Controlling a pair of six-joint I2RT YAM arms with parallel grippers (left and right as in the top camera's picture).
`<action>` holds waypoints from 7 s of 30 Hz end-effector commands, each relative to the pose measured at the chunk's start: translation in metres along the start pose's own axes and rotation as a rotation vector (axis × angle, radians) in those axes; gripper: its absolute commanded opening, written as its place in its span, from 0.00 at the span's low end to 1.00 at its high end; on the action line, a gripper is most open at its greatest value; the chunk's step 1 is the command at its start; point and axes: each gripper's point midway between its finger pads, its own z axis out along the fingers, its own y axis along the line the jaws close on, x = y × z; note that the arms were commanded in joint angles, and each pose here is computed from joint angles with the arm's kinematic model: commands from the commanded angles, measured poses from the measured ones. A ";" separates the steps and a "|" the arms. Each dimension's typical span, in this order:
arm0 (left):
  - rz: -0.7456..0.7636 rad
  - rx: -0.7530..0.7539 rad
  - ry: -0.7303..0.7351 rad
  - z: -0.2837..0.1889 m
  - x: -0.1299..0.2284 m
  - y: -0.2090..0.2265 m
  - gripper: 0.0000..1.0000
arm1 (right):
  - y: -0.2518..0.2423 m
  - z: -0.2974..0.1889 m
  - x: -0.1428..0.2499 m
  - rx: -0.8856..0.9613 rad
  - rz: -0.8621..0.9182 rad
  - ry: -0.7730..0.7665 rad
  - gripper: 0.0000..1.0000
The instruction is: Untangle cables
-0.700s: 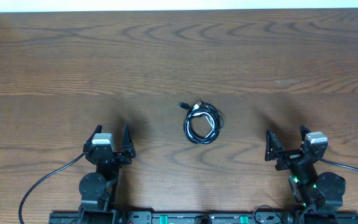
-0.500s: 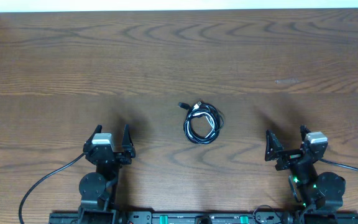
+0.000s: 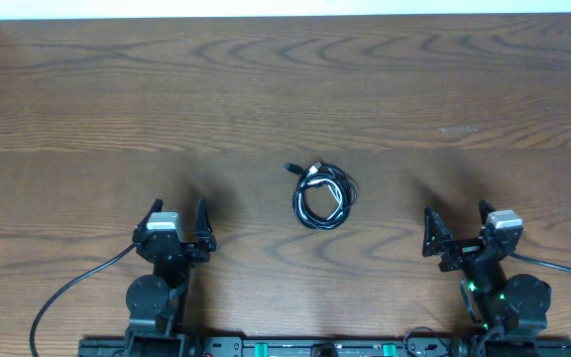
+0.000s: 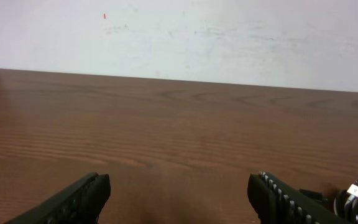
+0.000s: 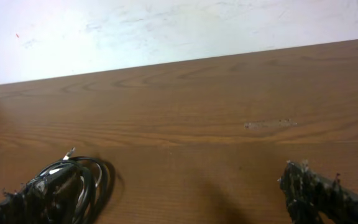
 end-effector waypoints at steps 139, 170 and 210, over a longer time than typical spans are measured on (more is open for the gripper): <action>0.412 0.602 1.029 0.078 0.121 -0.207 0.59 | 0.089 0.044 -0.033 -0.318 -0.049 0.900 0.99; 0.496 0.656 1.115 0.056 0.155 -0.216 0.38 | 0.089 0.044 -0.033 -0.318 -0.048 0.902 0.99; 0.353 0.638 0.540 0.061 -0.051 -0.234 0.08 | 0.131 0.061 0.012 -0.382 -0.168 1.004 0.99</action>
